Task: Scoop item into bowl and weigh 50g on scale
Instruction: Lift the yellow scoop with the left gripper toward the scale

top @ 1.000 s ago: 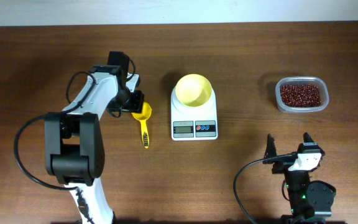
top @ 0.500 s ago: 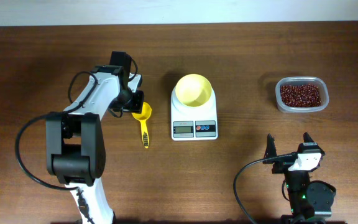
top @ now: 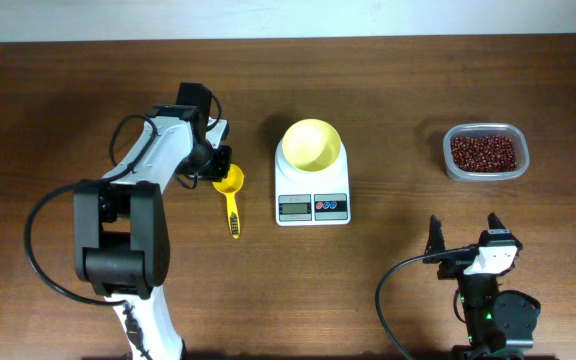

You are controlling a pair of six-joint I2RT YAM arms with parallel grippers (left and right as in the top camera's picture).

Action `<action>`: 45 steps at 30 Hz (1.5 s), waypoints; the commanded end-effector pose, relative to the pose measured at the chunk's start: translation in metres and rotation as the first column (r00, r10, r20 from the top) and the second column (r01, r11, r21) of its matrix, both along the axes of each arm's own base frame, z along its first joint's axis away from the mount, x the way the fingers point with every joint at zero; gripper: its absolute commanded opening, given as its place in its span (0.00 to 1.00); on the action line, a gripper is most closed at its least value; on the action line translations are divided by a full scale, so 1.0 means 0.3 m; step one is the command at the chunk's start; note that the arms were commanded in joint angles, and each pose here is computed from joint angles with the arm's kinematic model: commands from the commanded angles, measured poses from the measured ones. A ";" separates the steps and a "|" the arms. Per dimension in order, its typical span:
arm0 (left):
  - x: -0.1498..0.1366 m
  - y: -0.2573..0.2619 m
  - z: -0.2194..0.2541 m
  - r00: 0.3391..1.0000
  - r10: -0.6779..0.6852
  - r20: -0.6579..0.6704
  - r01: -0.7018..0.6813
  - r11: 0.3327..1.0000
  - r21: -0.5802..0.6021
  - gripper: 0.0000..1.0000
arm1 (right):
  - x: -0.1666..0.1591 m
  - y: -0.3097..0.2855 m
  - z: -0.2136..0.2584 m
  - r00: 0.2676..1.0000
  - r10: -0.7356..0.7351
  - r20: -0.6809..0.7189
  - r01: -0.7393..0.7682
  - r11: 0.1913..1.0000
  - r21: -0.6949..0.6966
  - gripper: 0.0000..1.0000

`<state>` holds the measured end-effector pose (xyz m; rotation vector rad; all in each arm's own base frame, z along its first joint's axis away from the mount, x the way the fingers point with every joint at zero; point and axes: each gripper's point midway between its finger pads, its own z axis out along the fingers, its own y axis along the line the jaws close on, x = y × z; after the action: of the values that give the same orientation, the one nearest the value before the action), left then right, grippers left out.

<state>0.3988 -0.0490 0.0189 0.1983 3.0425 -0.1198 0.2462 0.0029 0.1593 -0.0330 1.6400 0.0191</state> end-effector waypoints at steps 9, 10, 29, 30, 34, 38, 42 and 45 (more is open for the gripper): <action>-0.010 -0.009 -0.025 1.000 -0.005 -0.017 0.004 1.000 -0.011 0.10 | -0.001 0.005 -0.007 1.000 0.007 -0.003 -0.007 1.000 -0.006 0.99; -0.009 -0.009 -0.024 1.000 -0.005 -0.017 0.004 1.000 -0.012 0.10 | -0.001 0.005 -0.007 1.000 0.007 -0.003 -0.007 1.000 -0.006 0.99; 0.030 -0.008 0.151 0.997 -0.003 0.072 0.004 1.000 -0.013 0.00 | -0.001 0.005 -0.007 1.000 0.007 -0.003 -0.007 1.000 -0.006 0.99; 0.035 -0.008 0.180 0.996 -0.003 0.091 0.004 1.000 -0.014 0.00 | -0.001 0.005 -0.007 1.000 0.007 -0.003 -0.007 1.000 -0.006 0.99; 0.042 -0.009 0.310 0.983 -0.001 0.186 0.006 1.000 -0.023 0.00 | -0.001 0.005 -0.007 1.000 0.007 -0.003 -0.007 1.000 -0.006 0.99; 0.031 -0.008 0.398 0.970 0.000 0.243 0.007 1.000 -0.028 0.00 | -0.001 0.005 -0.007 1.000 0.007 -0.003 -0.007 1.000 -0.006 0.99; 0.026 -0.013 0.445 0.961 0.000 0.277 0.011 0.999 -0.039 0.00 | -0.001 0.005 -0.007 1.000 0.007 -0.003 -0.007 1.000 -0.006 0.99; 0.023 -0.029 0.448 0.962 -0.003 0.274 0.021 0.998 -0.066 0.00 | -0.001 0.005 -0.007 1.000 0.007 -0.002 -0.007 1.000 -0.006 0.99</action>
<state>0.4040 -0.0497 0.1379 0.1969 2.7975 -0.1208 0.2462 0.0029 0.1593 -0.0327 1.6400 0.0193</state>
